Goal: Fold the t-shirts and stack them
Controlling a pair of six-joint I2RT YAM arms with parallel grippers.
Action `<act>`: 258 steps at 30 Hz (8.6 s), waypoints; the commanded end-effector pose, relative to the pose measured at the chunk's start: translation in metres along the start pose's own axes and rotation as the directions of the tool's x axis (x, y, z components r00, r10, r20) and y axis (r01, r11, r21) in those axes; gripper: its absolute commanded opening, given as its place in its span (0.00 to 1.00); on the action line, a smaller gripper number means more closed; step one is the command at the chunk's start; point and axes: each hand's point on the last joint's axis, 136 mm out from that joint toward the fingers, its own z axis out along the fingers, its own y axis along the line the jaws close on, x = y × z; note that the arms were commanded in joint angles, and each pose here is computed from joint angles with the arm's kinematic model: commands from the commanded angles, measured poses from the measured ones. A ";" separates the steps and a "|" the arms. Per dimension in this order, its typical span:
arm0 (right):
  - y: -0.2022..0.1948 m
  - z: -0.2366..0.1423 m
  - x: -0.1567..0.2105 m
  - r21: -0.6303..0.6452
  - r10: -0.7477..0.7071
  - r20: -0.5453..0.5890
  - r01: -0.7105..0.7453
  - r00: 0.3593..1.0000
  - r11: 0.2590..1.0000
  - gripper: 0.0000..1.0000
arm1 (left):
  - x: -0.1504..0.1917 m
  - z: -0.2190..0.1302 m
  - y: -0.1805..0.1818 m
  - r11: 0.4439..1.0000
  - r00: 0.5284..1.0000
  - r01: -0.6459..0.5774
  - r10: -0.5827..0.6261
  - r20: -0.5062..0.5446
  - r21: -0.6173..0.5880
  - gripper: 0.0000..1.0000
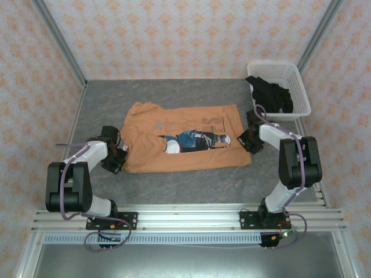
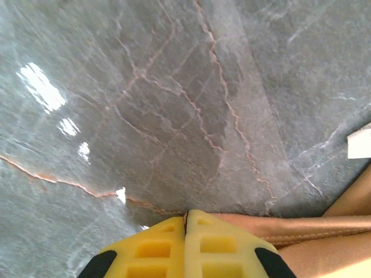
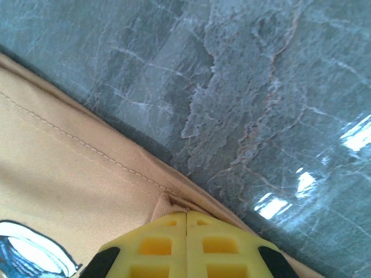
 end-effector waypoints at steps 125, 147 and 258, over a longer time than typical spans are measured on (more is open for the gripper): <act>-0.035 -0.010 0.007 0.203 -0.059 0.024 0.053 0.998 0.978 0.00 | -0.005 -0.065 -0.028 0.733 0.769 -0.581 0.637 0.057 -0.354 0.24; -0.031 -0.060 0.045 0.018 -0.210 0.004 0.210 0.978 0.978 0.20 | 0.042 -0.045 0.002 0.892 0.904 -0.427 0.423 -0.056 -0.146 0.07; 0.132 -0.032 -0.037 -0.091 -0.312 0.092 0.320 0.946 0.943 0.40 | -0.093 0.009 -0.204 0.995 0.995 -0.095 0.095 -0.014 0.000 0.38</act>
